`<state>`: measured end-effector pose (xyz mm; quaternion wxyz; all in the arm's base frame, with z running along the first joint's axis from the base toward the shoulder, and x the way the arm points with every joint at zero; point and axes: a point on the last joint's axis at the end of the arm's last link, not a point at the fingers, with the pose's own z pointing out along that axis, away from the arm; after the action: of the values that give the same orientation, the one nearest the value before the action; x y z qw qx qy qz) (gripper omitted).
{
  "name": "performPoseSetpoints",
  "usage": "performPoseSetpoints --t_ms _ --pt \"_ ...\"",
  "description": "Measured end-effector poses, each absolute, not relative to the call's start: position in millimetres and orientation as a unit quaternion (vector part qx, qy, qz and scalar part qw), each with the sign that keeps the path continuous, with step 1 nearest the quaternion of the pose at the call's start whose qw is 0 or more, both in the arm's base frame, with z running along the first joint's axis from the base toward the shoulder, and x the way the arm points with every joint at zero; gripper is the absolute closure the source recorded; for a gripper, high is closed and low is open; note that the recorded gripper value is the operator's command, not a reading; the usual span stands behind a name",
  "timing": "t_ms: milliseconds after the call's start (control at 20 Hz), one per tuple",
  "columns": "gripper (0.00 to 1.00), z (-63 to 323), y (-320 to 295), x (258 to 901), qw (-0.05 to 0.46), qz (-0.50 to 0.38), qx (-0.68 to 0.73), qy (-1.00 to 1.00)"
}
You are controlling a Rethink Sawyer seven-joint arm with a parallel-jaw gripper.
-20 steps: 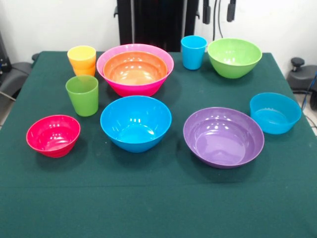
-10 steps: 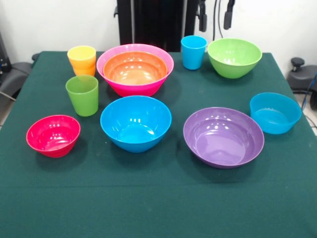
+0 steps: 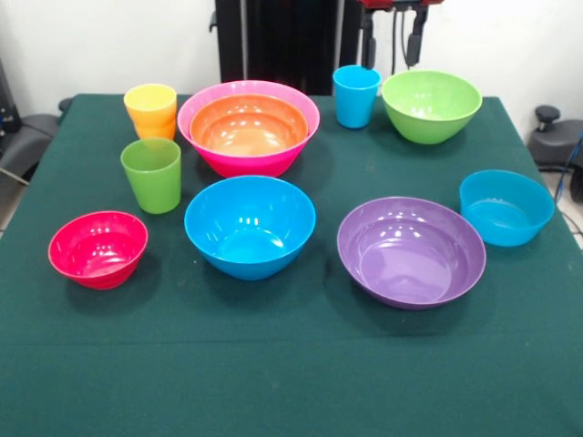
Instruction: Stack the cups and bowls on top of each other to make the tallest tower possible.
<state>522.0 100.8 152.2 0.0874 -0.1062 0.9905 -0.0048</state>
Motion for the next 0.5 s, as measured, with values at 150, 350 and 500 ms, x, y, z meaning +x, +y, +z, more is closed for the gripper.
performPoseSetpoints --t_ms 150,350,500 --pt "0.0 147.5 103.9 519.1 0.082 -0.008 -0.108 0.991" --pt "0.0 141.7 107.0 516.2 0.079 -0.011 -0.108 0.991" --pt "0.0 135.7 110.0 514.0 0.08 -0.012 -0.109 0.991"
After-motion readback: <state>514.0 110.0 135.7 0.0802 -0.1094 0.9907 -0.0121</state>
